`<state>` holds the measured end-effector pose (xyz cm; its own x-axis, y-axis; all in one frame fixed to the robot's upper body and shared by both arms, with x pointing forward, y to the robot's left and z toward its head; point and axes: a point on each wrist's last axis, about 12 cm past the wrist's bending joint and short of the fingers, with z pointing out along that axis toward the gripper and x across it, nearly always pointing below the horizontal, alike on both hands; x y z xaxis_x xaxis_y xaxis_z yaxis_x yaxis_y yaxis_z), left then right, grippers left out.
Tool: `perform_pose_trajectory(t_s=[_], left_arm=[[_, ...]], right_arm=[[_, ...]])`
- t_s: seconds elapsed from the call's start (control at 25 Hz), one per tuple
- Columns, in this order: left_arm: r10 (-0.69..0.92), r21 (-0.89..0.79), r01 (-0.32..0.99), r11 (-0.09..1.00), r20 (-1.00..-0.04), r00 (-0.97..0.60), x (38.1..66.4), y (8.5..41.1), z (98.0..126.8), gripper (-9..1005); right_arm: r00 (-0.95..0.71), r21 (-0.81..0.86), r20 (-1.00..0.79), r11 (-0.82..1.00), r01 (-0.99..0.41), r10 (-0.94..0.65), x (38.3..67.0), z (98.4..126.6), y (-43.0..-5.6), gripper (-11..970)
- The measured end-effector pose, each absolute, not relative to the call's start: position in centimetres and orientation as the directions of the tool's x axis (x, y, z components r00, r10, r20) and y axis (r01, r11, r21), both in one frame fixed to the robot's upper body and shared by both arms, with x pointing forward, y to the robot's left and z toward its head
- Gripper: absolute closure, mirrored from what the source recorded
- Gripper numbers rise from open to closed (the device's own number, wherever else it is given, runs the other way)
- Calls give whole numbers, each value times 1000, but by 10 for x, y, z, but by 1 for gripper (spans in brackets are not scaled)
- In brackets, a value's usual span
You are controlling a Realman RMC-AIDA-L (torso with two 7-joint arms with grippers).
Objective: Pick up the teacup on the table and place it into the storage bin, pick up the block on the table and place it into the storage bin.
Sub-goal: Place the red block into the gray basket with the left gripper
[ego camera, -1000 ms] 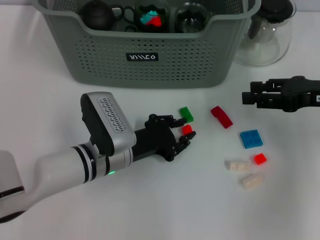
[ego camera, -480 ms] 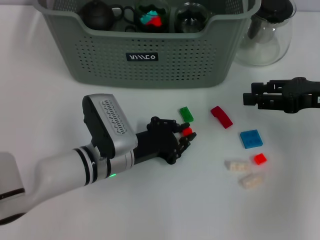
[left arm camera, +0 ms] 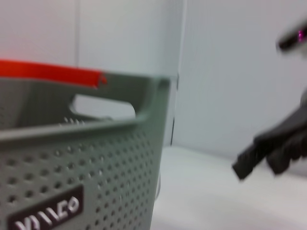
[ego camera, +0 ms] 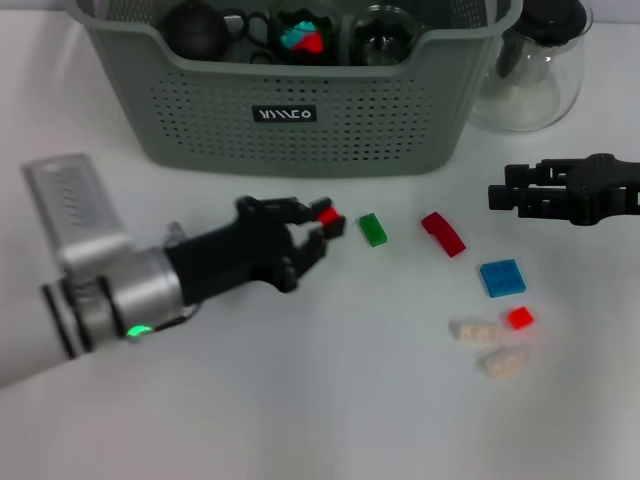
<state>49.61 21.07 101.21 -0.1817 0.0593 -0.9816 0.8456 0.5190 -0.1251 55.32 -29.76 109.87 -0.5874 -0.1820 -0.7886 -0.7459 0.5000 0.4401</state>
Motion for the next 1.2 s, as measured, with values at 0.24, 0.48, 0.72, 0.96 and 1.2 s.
perform_pose_trajectory(t_s=[0.24, 0.48, 0.72, 0.96, 1.2], left_arm=[[-129, -268, 860, 434, -963, -235, 494, 254, 1055, 789], [-221, -347, 887, 305, -931, -289, 507, 273, 1100, 789], [-165, -346, 889, 298, -936, -310, 555, 279, 1169, 789], [2, -344, 848, 403, -926, -377, 626, 256, 1242, 789], [218, -240, 752, 614, -864, -454, 679, 211, 1270, 789]], right_arm=[[-583, 436, -791, 499, -749, -185, 554, 1099, -297, 364], [-578, 430, -794, 496, -754, -189, 555, 1100, -297, 364], [-571, 422, -797, 494, -760, -197, 556, 1102, -295, 363], [-569, 422, -798, 490, -763, -199, 556, 1101, -294, 363], [-572, 426, -796, 490, -761, -196, 555, 1100, -294, 364]])
